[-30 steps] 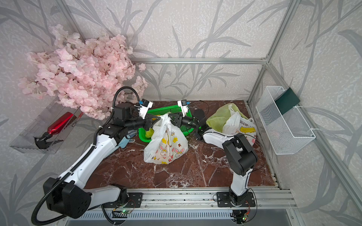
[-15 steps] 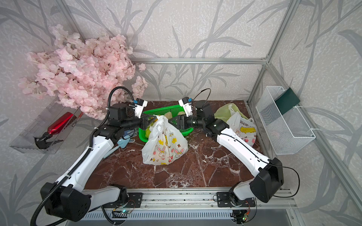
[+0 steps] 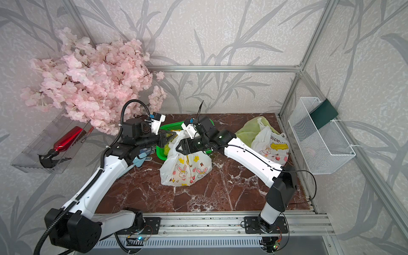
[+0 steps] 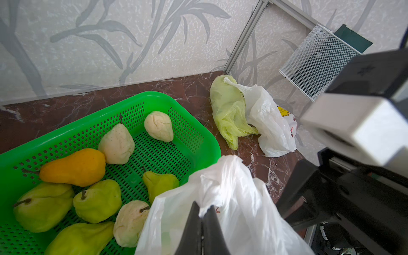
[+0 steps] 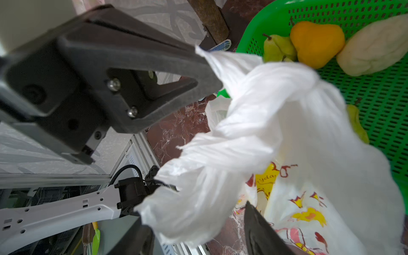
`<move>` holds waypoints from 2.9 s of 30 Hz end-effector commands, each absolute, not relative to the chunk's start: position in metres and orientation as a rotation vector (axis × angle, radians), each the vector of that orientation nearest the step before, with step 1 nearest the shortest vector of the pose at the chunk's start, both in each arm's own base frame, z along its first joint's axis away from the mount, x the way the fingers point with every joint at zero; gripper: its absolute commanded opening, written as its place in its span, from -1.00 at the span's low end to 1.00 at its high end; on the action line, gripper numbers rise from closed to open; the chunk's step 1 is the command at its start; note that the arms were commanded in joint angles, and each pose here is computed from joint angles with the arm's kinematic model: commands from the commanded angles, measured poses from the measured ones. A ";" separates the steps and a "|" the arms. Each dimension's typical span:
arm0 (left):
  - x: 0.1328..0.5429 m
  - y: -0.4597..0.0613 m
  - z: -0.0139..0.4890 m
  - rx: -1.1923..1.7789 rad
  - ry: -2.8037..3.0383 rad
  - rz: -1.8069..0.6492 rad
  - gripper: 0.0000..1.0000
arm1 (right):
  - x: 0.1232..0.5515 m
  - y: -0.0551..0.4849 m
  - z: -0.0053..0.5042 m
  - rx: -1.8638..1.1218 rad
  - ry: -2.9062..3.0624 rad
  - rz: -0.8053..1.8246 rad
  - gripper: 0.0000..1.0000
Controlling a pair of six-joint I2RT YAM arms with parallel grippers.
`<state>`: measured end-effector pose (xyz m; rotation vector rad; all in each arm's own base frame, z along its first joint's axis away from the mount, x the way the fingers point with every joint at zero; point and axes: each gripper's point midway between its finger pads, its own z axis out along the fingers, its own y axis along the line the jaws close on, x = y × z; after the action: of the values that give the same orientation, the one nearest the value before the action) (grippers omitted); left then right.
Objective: Place the pears into plastic bags & tie knots
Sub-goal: Tie the plastic bag at the center of the board, then pick up the plastic bag at the center of the board, then place the plastic bag at the center of the board.
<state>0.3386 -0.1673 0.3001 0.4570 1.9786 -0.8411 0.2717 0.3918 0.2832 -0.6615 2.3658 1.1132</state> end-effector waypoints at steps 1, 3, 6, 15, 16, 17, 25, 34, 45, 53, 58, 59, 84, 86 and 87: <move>0.333 -0.168 0.307 0.462 1.946 -0.860 -1.00 | 0.279 0.393 0.307 -0.626 2.317 1.113 0.25; 0.333 -0.168 0.307 0.463 1.945 -0.859 -1.00 | 0.280 0.394 0.307 -0.620 2.318 1.115 0.24; 0.333 -0.168 0.307 0.460 1.946 -0.860 -1.00 | 0.281 0.395 0.309 -0.619 2.315 1.116 0.16; 0.334 -0.161 0.306 0.430 1.961 -0.826 -1.00 | 0.293 0.373 0.302 -0.542 2.323 1.076 -0.80; 0.334 -0.156 0.305 0.410 1.971 -0.807 -1.00 | 0.294 0.365 0.301 -0.520 2.319 1.067 -0.95; 0.335 -0.149 0.303 0.380 1.986 -0.784 -1.00 | 0.296 0.354 0.298 -0.494 2.324 1.049 -1.00; 0.328 -0.067 0.252 0.029 2.165 -0.532 -1.00 | 0.299 0.247 0.215 -0.193 2.503 0.867 -1.00; 0.316 -0.027 0.197 -0.188 2.319 -0.441 -1.00 | 0.301 0.164 0.147 0.042 2.624 0.757 -1.00; 0.306 -0.084 0.256 0.111 2.225 -0.720 -0.48 | 0.271 0.231 0.212 -0.595 2.536 0.332 0.47; 0.313 -0.065 0.279 0.077 2.227 -0.551 -0.24 | 0.263 0.353 0.181 -0.943 2.518 0.361 0.88; 0.318 -0.071 0.285 0.084 2.190 -0.595 -0.24 | 0.268 0.381 0.145 -1.050 2.562 0.315 0.72; 0.318 -0.073 0.285 0.091 2.183 -0.607 -0.24 | 0.270 0.379 0.140 -1.059 2.569 0.286 0.51; 0.349 -0.155 0.272 0.249 2.193 -0.819 -0.30 | 0.489 0.214 0.342 -0.258 2.199 0.428 -1.00; 0.348 -0.167 0.264 0.269 2.212 -0.836 -0.30 | 0.526 0.207 0.333 -0.221 2.164 0.390 -1.00; 0.347 -0.172 0.260 0.277 2.219 -0.843 -0.30 | 0.543 0.205 0.325 -0.217 2.150 0.375 -1.00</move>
<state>0.3433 -0.1618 0.2538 0.2690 2.2482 -0.8317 0.4957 0.2171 0.3445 -0.2650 2.1900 0.4721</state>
